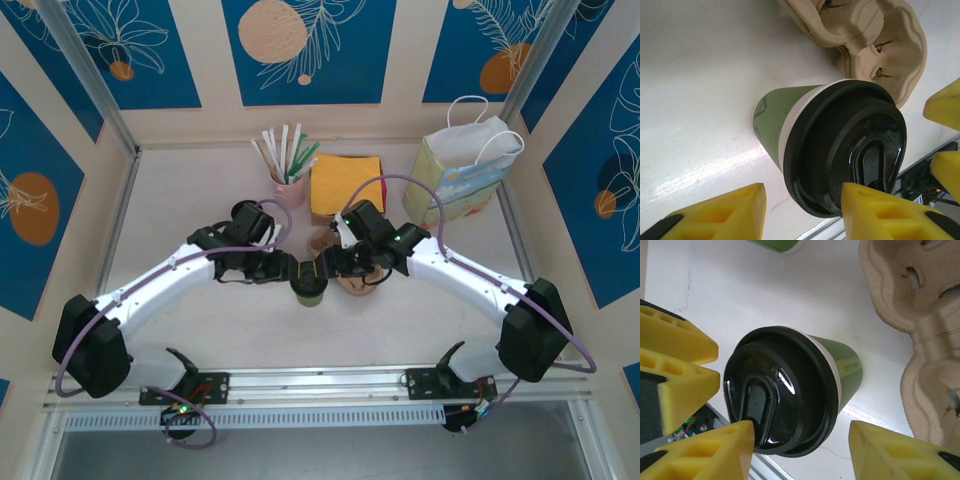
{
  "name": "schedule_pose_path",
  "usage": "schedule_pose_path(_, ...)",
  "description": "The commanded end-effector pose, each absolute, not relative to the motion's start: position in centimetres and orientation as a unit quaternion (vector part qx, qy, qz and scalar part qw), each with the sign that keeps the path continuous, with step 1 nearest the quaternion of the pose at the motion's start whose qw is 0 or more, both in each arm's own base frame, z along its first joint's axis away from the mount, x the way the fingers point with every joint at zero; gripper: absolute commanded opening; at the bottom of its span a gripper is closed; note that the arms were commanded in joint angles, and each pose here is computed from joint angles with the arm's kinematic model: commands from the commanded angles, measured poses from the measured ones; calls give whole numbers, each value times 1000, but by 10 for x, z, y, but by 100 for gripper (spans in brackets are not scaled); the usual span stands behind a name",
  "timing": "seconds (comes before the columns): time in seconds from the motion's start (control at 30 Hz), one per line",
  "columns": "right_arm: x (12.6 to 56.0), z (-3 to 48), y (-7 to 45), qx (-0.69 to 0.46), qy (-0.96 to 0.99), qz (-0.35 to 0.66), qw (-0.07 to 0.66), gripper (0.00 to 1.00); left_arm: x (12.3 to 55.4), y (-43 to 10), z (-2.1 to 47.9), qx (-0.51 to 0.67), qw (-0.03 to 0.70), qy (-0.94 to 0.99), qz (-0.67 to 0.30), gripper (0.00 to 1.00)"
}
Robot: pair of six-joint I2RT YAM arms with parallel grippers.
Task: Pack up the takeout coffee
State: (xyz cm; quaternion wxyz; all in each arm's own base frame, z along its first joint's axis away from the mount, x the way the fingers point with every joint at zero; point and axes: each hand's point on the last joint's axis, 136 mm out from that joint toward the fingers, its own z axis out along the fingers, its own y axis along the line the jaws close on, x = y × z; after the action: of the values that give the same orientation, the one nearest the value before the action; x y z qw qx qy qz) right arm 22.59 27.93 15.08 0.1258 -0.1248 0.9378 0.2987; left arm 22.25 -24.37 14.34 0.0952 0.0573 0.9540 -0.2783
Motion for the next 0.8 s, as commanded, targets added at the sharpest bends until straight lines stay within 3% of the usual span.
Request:
schedule_pose_path(0.0, 231, 162, 287, -125, 933, 316, 122, 53, 225, -250, 143, 67, 96, 953, -280, 42)
schedule_pose_path(0.77, 242, 148, 290, -114, 941, 304, 99, 47, 235, -257, 143, 74, 95, 953, -278, 41)
